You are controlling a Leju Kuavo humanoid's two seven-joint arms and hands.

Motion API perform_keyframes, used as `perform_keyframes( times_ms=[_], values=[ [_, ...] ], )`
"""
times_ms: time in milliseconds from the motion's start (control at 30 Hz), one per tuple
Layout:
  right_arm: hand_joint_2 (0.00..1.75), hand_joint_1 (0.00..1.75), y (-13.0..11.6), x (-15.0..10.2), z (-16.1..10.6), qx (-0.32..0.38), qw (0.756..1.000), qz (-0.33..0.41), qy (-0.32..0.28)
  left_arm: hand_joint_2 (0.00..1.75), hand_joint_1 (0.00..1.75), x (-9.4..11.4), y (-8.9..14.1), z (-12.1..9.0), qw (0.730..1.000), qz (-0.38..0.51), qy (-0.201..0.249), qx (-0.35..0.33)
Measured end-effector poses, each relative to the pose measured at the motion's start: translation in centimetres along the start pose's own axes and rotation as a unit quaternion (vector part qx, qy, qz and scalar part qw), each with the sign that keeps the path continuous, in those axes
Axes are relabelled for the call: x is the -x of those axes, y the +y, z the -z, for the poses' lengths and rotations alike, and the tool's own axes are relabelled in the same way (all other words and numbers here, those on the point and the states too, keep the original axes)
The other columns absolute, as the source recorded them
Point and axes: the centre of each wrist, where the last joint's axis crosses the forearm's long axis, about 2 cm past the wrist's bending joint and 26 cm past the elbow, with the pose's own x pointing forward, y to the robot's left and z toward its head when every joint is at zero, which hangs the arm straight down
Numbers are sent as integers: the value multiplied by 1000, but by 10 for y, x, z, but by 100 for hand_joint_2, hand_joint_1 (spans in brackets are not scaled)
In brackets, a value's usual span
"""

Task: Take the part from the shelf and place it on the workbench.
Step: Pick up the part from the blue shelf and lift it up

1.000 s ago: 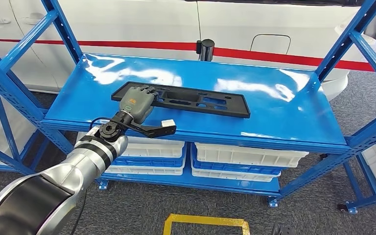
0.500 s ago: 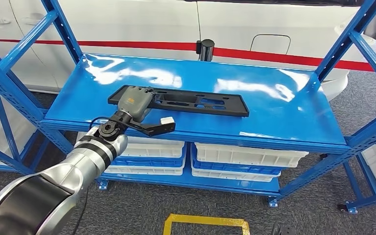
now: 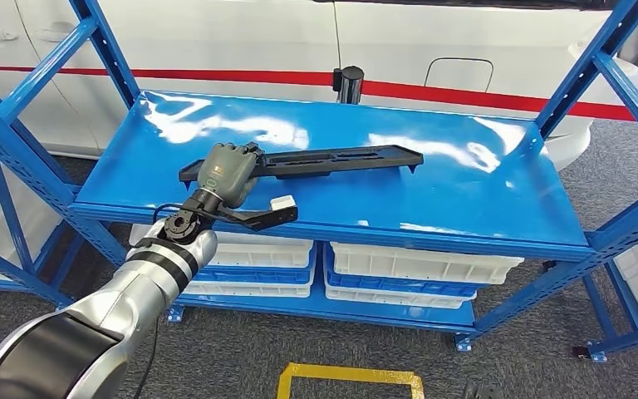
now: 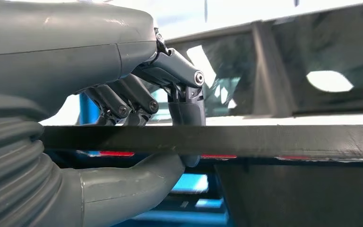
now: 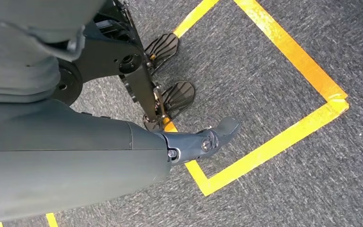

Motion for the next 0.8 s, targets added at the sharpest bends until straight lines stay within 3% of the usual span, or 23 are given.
perform_keyframes(
  times_ms=[800],
  values=[
    [0, 0, 4, 5, -2, -4, 1000, 10, 1, 175, 175, 0, 37, 12, 992, -8, -41, -120]
  ],
)
